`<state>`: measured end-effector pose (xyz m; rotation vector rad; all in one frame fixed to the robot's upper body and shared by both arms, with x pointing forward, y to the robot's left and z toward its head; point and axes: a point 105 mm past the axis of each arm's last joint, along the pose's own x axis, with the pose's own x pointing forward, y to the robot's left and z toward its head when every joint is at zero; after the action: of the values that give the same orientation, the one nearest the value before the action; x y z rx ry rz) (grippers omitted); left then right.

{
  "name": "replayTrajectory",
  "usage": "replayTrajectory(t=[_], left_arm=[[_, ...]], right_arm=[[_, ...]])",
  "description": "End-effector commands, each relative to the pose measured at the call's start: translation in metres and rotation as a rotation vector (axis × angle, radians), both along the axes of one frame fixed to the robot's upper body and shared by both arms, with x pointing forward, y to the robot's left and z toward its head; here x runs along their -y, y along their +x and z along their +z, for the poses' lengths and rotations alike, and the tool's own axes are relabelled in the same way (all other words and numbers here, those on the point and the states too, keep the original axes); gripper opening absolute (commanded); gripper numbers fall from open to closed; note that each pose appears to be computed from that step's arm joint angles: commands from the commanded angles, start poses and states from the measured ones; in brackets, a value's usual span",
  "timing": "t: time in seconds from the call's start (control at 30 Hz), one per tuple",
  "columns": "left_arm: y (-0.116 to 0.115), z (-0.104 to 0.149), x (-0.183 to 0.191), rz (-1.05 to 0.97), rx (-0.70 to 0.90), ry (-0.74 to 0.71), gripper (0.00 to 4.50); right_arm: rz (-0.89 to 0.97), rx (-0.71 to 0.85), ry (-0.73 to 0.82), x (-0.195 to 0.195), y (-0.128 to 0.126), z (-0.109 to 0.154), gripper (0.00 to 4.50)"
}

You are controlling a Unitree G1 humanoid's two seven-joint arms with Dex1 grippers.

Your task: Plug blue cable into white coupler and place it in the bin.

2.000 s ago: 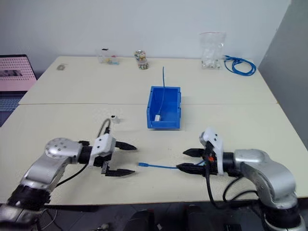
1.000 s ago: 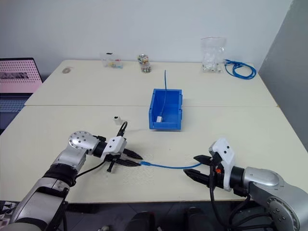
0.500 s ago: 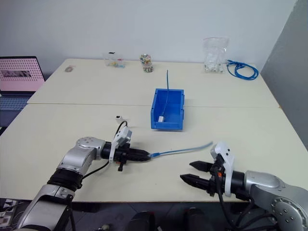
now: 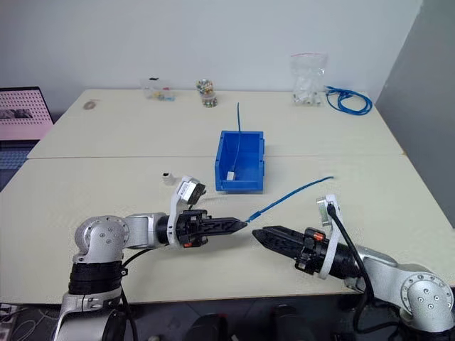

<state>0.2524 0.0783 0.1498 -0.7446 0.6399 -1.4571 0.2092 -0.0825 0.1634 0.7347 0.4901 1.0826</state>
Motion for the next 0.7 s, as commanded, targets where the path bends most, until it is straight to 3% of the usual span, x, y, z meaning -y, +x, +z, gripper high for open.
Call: replayTrajectory(t=[0.03,0.33,0.43,0.57,0.6,0.7], left_arm=[[-0.008,0.009,0.002,-0.014,0.020,-0.030,0.24],[-0.015,0.009,0.000,-0.017,0.005,-0.028,0.24],[-0.014,0.009,0.001,-0.013,0.008,-0.029,0.24],[-0.016,0.009,0.001,-0.017,0.009,-0.025,0.24],[-0.016,0.009,0.001,-0.016,0.009,-0.025,0.24],[-0.016,0.009,0.002,-0.016,0.010,-0.026,0.24]], right_arm=[[0.028,-0.013,0.050,-0.008,0.001,0.008,3.26],[0.037,-0.012,0.068,-0.016,0.011,0.013,3.26],[0.044,-0.012,0.072,-0.017,0.012,0.014,2.72],[0.053,-0.009,0.068,-0.018,0.011,0.013,1.65],[0.053,-0.009,0.068,-0.018,0.011,0.013,1.59],[0.048,-0.011,0.068,-0.018,0.013,0.013,0.74]])
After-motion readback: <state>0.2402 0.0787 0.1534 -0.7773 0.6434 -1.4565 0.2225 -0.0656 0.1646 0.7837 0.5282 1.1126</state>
